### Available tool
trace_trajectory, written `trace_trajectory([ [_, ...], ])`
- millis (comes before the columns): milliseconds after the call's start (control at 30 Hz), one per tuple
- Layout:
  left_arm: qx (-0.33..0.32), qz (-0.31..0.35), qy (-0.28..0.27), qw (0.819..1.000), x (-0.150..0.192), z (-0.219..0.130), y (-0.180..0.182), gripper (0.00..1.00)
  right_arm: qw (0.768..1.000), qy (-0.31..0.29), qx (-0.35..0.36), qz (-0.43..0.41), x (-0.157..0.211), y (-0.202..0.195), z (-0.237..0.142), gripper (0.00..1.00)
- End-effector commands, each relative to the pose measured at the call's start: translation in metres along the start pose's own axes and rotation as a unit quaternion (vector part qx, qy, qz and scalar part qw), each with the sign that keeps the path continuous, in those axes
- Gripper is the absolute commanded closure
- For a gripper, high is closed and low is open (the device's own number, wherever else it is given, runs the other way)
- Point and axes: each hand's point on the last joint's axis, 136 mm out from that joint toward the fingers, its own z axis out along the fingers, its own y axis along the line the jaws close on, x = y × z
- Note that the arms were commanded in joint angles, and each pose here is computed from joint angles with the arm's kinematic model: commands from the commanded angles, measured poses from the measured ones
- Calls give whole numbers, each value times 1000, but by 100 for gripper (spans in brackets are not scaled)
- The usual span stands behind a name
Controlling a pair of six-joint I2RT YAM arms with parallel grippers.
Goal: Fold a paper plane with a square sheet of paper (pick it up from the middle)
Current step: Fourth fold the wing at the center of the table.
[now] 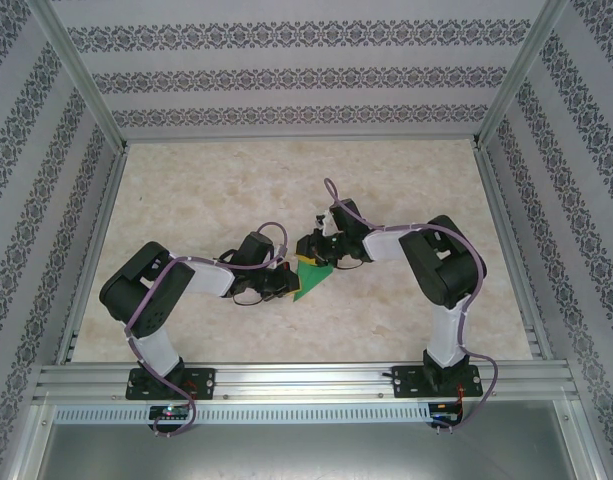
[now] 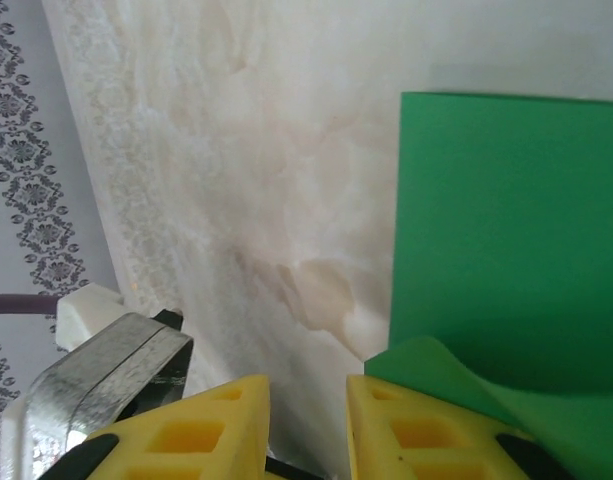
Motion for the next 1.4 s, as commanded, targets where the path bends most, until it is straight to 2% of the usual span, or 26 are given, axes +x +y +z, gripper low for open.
trace_trajectory([
  [0, -51, -40, -1, 998, 5, 5, 35, 100, 1000, 6, -15, -19, -2, 7, 6, 73],
  [200, -51, -39, -1, 998, 5, 5, 35, 100, 1000, 12, 21, -4, 3, -18, 12, 74],
  [333, -54, -26, -4, 998, 4, 1, 32, 89, 999, 26, 41, 9, 11, -37, 16, 76],
  [467, -66, -3, -1, 998, 6, -5, 30, 84, 997, 29, 65, 16, 18, -51, 15, 77],
  [533, -68, 2, 4, 998, 7, -6, 29, 84, 997, 31, 69, 18, 20, -53, 15, 77],
  [900, -74, -2, 15, 997, 18, -6, 36, 100, 996, 31, 85, 18, 23, -61, 13, 78],
  [1133, -77, 8, -4, 997, 17, -15, 31, 84, 995, 32, 90, 20, 25, -65, 13, 78],
  [1367, -83, 27, 15, 996, 26, -11, 28, 85, 995, 31, 88, 21, 24, -64, 15, 78],
])
